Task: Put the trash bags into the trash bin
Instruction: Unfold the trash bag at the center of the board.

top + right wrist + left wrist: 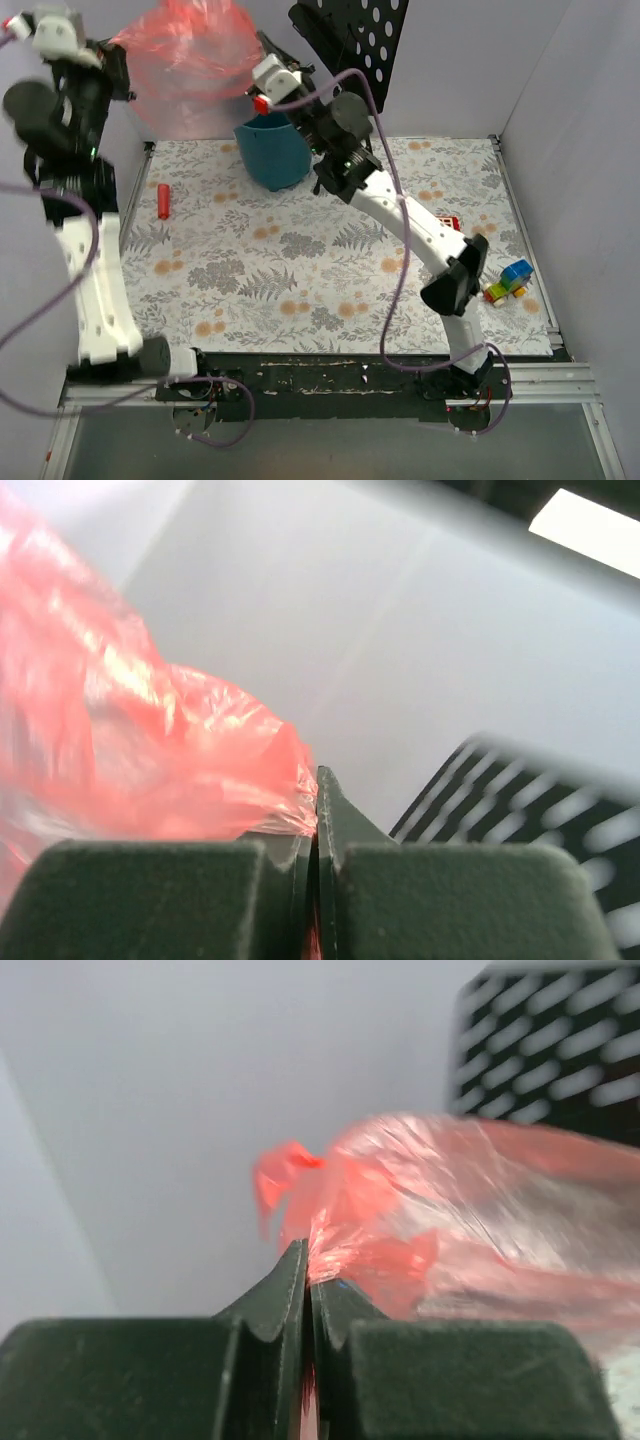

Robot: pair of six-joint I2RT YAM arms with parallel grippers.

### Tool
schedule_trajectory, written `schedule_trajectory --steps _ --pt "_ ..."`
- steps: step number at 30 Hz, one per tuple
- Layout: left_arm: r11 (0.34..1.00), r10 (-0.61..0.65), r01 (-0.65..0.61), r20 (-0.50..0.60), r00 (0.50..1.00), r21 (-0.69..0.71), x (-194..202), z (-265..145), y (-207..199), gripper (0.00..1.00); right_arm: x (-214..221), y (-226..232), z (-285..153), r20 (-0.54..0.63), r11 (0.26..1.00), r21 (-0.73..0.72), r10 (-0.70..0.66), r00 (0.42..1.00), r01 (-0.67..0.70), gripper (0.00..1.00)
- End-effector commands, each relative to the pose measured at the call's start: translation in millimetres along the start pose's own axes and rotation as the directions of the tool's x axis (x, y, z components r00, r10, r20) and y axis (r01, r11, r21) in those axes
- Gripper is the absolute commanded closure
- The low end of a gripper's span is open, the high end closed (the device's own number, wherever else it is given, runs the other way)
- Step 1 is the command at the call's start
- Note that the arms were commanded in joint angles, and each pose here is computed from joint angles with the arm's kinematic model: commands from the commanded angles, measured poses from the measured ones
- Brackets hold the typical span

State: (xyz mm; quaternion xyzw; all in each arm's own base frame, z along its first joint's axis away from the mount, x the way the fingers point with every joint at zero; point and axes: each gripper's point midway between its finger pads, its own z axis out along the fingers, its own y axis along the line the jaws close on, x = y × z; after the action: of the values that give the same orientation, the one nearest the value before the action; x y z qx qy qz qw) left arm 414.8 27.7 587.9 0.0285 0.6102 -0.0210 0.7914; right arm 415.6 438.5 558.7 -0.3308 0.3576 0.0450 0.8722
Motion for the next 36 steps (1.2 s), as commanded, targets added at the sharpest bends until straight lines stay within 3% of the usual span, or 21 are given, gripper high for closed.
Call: schedule_trajectory --steps 1,3,4,5,6,7,8,9,10,11,13,14,20,22,25,26,27,28,30,33,36 --pt "0.821 0.169 -0.461 0.628 0.76 0.338 -152.2 -162.9 -124.6 1.0 -228.0 -137.8 -84.0 0.479 0.872 0.484 -0.33 0.814 0.069 0.99" --pt "0.682 0.212 -0.512 0.529 0.822 0.522 -61.2 -169.9 -146.8 1.0 -173.4 -114.7 -97.6 0.368 0.879 0.456 -0.331 0.869 0.142 0.99" --pt "0.598 0.238 -0.498 0.454 0.859 0.628 2.7 -172.2 -154.0 1.0 -80.6 -47.6 -106.0 0.215 0.934 0.246 -0.314 0.925 0.26 0.99" --pt "0.512 0.237 -0.369 0.285 0.929 0.776 87.3 -182.7 -161.2 1.0 -13.4 0.9 -126.4 0.102 0.959 0.005 -0.284 0.953 0.285 0.99" --pt "0.403 0.317 -0.251 0.123 0.94 0.88 169.5 -210.0 -168.9 1.0 87.6 108.1 -197.5 -0.12 0.835 -0.536 -0.224 0.967 0.127 0.99" --pt "0.188 0.43 -0.191 0.094 0.898 0.963 216.3 -257.2 -191.1 1.0 107.8 178.7 -308.0 -0.214 0.416 -0.9 -0.165 0.963 -0.129 0.99" --pt "-0.014 0.473 -0.096 0.091 0.876 0.995 220.8 -293.7 -223.8 1.0 102.4 197.3 -400.8 -0.372 0.142 -0.926 -0.169 0.913 -0.351 0.99" --pt "-0.051 0.493 0.106 -0.067 0.868 0.993 215.6 -325.4 -253.0 1.0 70.2 197.5 -428.4 -0.5 0.109 -0.865 -0.125 0.857 -0.49 0.99" --pt "-0.019 0.5 0.263 -0.219 0.838 0.965 208.3 -345.6 -270.6 1.0 27.3 196.8 -450.7 -0.536 0.031 -0.844 -0.039 0.843 -0.535 0.99" --pt "0.026 0.479 0.405 -0.367 0.797 0.914 198.6 -362.1 -277.3 1.0 -19.2 180.1 -463.2 -0.466 0.014 -0.884 0.056 0.883 -0.467 0.99" --pt "0.026 0.425 0.446 -0.414 0.805 0.895 188.6 -370.3 -275.4 1.0 -43.9 166.0 -457.9 -0.421 0.193 -0.877 0.131 0.898 -0.44 0.99" --pt "0.042 0.421 0.449 -0.423 0.802 0.893 189.1 -368.8 -275.0 1.0 -46.9 156.6 -460.7 -0.353 0.225 -0.9 0.125 0.927 -0.374 0.99" --pt "0.149 0.387 0.525 -0.538 0.749 0.838 199.7 -351.1 -282.9 1.0 -41.6 135.6 -460.0 -0.357 0.257 -0.901 0.013 0.934 -0.349 0.99" --pt "0.264 0.393 0.514 -0.578 0.715 0.816 215.1 -338.5 -278.6 1.0 -36.7 134.9 -457.3 -0.421 0.289 -0.867 0.013 0.907 -0.406 0.99" --pt "0.469 0.352 0.474 -0.65 0.673 0.745 235.3 -323.4 -258.3 1.0 -14.0 136.2 -465.8 -0.588 0.34 -0.754 0.032 0.809 -0.561 0.99" --pt "0.519 0.326 0.46 -0.664 0.673 0.721 236.6 -319.9 -248.4 1.0 -7.2 135.8 -471.4 -0.636 0.341 -0.714 0.048 0.77 -0.612 0.99" --pt "0.556 0.297 0.453 -0.676 0.674 0.697 236.7 -316.8 -240.4 1.0 -6.0 138.7 -483.7 -0.668 0.284 -0.703 0.051 0.743 -0.652 0.99" --pt "0.565 0.276 0.451 -0.673 0.686 0.691 235.2 -317.6 -236.6 1.0 -10.5 143.3 -494.4 -0.673 0.211 -0.715 0.046 0.738 -0.666 0.99" --pt "0.53 0.219 0.492 -0.672 0.708 0.691 228.2 -319.0 -240.0 1.0 -7.4 149.6 -494.7 -0.681 0.176 -0.717 0.027 0.732 -0.674 0.99" --pt "0.503 0.082 0.598 -0.723 0.686 0.625 220.0 -295.6 -242.6 1.0 -2.0 160.0 -488.4 -0.622 0.107 -0.78 -0.016 0.783 -0.617 0.99" --pt "0.472 -0.019 0.668 -0.751 0.66 0.575 210.3 -267.1 -244.5 1.0 17.5 186.0 -492.4 -0.745 0.027 -0.665 -0.089 0.661 -0.746 0.99"
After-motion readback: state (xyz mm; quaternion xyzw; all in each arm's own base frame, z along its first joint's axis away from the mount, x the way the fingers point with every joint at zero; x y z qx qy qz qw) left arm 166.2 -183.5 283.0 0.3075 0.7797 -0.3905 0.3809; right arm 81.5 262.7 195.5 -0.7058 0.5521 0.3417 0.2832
